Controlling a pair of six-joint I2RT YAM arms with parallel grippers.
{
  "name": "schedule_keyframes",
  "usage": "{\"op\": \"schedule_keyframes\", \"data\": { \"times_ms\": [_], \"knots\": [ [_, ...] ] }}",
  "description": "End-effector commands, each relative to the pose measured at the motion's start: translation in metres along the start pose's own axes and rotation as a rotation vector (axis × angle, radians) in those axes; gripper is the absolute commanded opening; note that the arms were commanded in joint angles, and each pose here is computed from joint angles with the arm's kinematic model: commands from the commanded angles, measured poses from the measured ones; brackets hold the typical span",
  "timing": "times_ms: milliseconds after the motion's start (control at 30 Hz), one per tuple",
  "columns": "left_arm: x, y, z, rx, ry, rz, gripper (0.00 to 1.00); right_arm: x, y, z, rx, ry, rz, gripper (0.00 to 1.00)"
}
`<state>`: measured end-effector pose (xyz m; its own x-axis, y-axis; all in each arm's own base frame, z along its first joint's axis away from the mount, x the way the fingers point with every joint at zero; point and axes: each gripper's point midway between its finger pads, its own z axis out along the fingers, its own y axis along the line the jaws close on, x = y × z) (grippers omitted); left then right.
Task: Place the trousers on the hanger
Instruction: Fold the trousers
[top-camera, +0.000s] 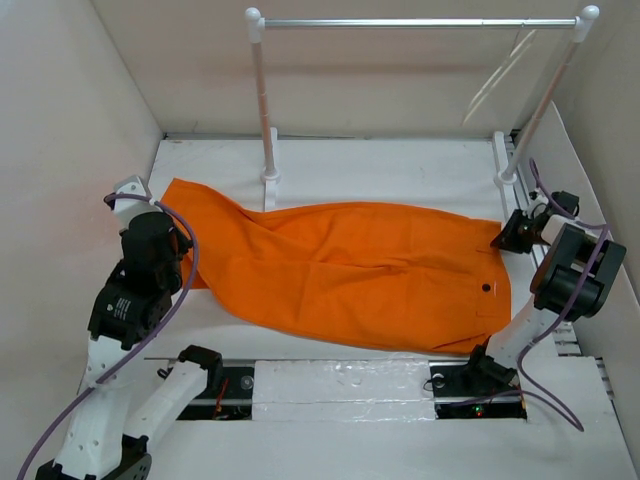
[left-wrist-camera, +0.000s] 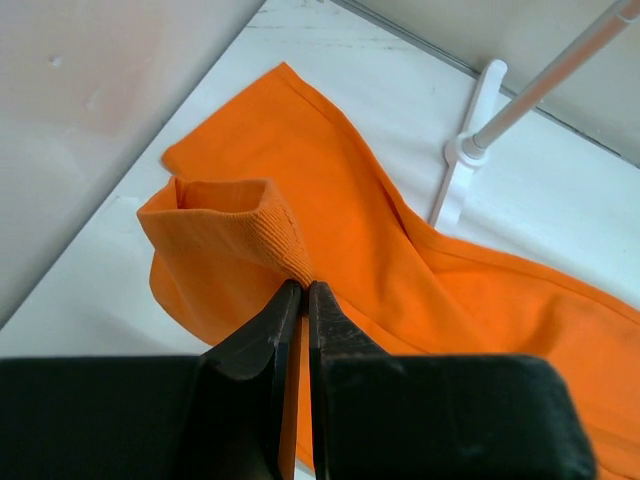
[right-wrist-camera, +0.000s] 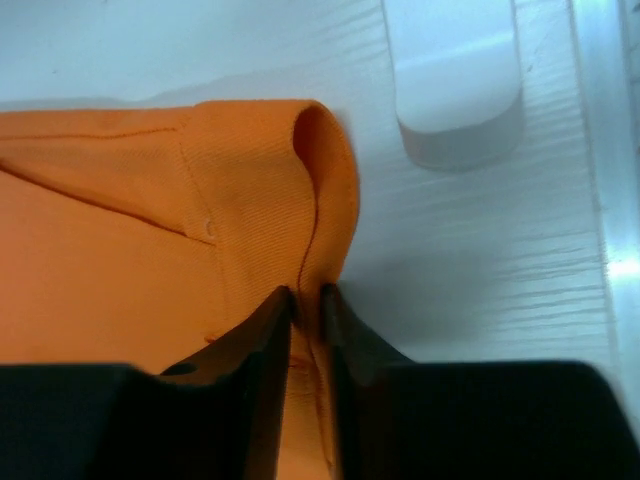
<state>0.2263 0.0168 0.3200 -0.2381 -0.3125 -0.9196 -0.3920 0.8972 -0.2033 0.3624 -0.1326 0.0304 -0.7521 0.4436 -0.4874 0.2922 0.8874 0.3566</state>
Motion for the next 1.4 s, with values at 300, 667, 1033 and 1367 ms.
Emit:
{"op": "schedule_keyframes", "data": {
  "times_ms": [300, 667, 1033, 1367],
  "knots": [
    [-0.017, 0.004, -0.002, -0.034, -0.053, 0.001, 0.00, -0.074, 0.028, -0.044, -0.037, -0.193, -0.063, 0.00],
    [-0.015, -0.005, -0.003, -0.011, -0.010, -0.015, 0.00, -0.103, 0.013, -0.045, 0.095, -0.150, -0.034, 0.67],
    [-0.001, -0.025, -0.025, 0.138, 0.020, -0.020, 0.00, 0.038, -0.049, -0.170, 0.535, -0.332, 0.246, 0.60],
    [-0.015, -0.033, -0.045, 0.222, -0.026, -0.011, 0.00, 0.099, -0.097, -0.148, 0.488, -0.201, 0.512, 0.59]
  ]
}}
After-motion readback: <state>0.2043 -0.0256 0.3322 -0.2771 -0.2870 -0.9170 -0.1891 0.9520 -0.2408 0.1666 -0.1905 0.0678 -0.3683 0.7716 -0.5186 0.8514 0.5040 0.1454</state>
